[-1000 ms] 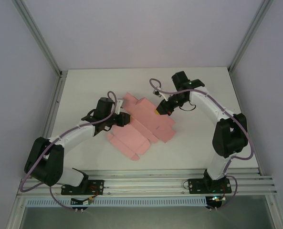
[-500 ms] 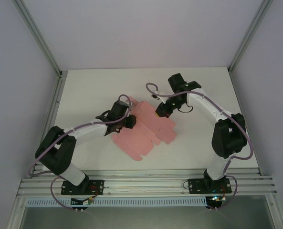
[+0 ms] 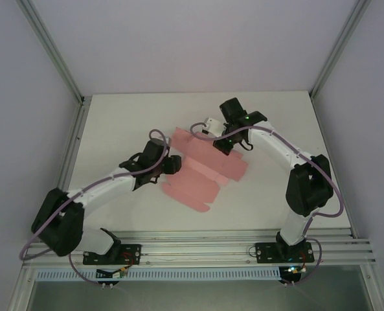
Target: Assemble paper box
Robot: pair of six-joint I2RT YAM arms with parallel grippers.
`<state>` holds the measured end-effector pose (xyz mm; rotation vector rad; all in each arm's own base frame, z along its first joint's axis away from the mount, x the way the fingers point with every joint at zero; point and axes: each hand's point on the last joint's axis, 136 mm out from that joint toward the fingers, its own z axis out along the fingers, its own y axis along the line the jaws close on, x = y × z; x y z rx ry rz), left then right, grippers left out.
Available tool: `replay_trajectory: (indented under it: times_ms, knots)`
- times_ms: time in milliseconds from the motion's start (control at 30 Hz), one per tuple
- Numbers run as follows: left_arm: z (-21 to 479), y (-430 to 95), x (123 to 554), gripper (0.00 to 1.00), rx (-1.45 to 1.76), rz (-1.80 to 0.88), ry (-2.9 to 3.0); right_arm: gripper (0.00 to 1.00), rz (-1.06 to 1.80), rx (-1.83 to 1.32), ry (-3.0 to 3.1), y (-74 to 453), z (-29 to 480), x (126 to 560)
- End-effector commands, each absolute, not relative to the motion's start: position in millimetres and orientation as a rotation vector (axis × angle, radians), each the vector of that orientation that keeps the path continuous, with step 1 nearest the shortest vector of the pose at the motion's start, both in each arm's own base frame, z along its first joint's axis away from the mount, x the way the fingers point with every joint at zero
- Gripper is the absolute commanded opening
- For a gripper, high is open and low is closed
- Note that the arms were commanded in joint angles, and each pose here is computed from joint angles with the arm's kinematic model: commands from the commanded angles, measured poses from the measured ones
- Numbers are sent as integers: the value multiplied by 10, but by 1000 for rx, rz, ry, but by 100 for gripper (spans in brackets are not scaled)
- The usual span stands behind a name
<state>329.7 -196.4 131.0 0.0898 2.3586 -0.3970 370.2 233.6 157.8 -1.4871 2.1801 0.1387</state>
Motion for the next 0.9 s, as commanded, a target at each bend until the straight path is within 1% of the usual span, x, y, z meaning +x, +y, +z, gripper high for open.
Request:
replay_trajectory:
  times_ms: [0, 133, 200, 267, 333, 367, 400, 500, 667, 867]
  knots:
    - [1347, -1517, 3247, 61, -44, -267, 2360, 0, -162, -1567, 2013, 2295, 1676, 4040]
    - [1483, -1118, 3302, 69, -208, -258, 2311, 0, -259, -1620, 1876, 2392, 1725, 4179]
    - [1484, -914, 3326, 85, -296, -245, 2307, 0, -348, -1633, 1766, 2455, 1737, 4293]
    - [1460, -749, 3352, 87, -363, -224, 2303, 0, -444, -1644, 1670, 2507, 1717, 4367]
    - [1427, -652, 3383, 92, -398, -223, 2300, 0, -515, -1678, 1582, 2552, 1627, 4377]
    - [1402, -607, 3402, 97, -422, -223, 2299, 0, -555, -1696, 1516, 2580, 1553, 4373]
    - [1388, -584, 3423, 100, -435, -228, 2296, 0, -596, -1688, 1461, 2602, 1509, 4388]
    - [1318, -543, 3503, 100, -453, -237, 2291, 0, -674, -1644, 1366, 2650, 1428, 4418]
    - [1196, -550, 3688, 100, -477, -293, 2294, 0, -668, -1648, 1266, 2731, 1360, 4300]
    - [1104, -631, 3902, 100, -458, -335, 2294, 0, -741, -1516, 1116, 2813, 1671, 4395]
